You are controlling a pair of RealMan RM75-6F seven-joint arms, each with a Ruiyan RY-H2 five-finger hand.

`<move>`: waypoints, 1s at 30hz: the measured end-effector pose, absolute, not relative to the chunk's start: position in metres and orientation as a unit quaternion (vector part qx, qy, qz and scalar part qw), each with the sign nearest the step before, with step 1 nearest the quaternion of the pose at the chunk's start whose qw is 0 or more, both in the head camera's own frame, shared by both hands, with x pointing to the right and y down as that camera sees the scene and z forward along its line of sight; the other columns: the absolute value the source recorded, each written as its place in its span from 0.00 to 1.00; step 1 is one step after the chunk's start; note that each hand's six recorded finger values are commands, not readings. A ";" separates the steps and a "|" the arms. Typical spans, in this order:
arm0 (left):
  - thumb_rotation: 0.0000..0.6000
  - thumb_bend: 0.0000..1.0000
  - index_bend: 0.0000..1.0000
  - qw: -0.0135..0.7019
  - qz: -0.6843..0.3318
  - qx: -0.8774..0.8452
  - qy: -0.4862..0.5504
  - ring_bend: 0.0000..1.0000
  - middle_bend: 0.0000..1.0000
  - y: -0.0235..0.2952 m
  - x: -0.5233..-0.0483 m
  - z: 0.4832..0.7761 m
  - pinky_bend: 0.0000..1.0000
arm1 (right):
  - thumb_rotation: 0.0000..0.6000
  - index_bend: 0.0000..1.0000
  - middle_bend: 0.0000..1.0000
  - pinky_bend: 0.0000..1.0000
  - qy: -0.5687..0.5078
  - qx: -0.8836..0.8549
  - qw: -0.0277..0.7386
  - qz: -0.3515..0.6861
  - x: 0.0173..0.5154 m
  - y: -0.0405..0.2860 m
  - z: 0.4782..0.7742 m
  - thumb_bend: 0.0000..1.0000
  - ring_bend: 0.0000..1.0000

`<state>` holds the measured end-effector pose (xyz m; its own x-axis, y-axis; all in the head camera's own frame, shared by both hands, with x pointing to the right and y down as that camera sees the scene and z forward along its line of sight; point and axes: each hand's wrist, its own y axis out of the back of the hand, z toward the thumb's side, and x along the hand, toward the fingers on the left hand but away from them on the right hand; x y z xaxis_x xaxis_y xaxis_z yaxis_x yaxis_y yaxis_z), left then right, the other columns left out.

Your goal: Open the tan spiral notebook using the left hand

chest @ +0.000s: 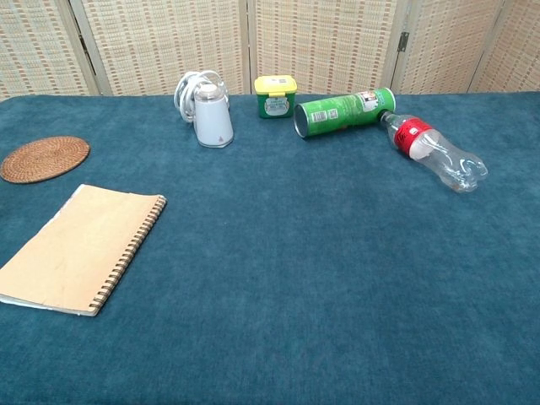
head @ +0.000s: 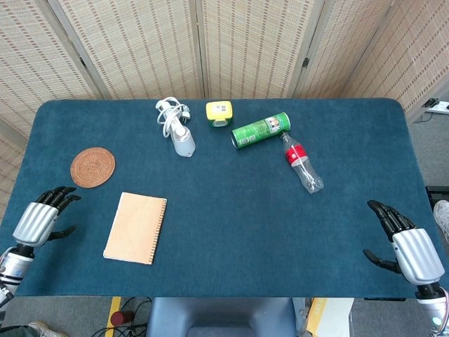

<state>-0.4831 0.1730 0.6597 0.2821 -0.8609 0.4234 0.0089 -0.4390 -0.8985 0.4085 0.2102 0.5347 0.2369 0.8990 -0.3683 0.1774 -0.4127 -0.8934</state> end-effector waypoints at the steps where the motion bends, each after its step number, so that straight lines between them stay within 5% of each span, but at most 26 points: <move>1: 1.00 0.20 0.30 0.426 -0.511 -0.680 0.308 0.18 0.20 0.172 -0.483 0.665 0.27 | 1.00 0.04 0.14 0.31 -0.389 -0.691 0.377 0.480 0.408 0.210 0.535 0.21 0.16; 12: 1.00 0.20 0.28 0.439 -0.518 -0.692 0.246 0.18 0.20 0.180 -0.466 0.707 0.27 | 1.00 0.04 0.14 0.31 -0.372 -0.695 0.379 0.485 0.401 0.210 0.535 0.21 0.16; 16: 1.00 0.17 0.20 0.444 -0.512 -0.700 0.227 0.17 0.17 0.187 -0.454 0.717 0.27 | 1.00 0.04 0.14 0.31 -0.370 -0.695 0.381 0.485 0.399 0.209 0.535 0.21 0.16; 30: 1.00 0.17 0.13 0.441 -0.495 -0.713 0.231 0.12 0.12 0.191 -0.437 0.724 0.26 | 1.00 0.04 0.14 0.31 -0.372 -0.692 0.378 0.489 0.400 0.209 0.536 0.21 0.16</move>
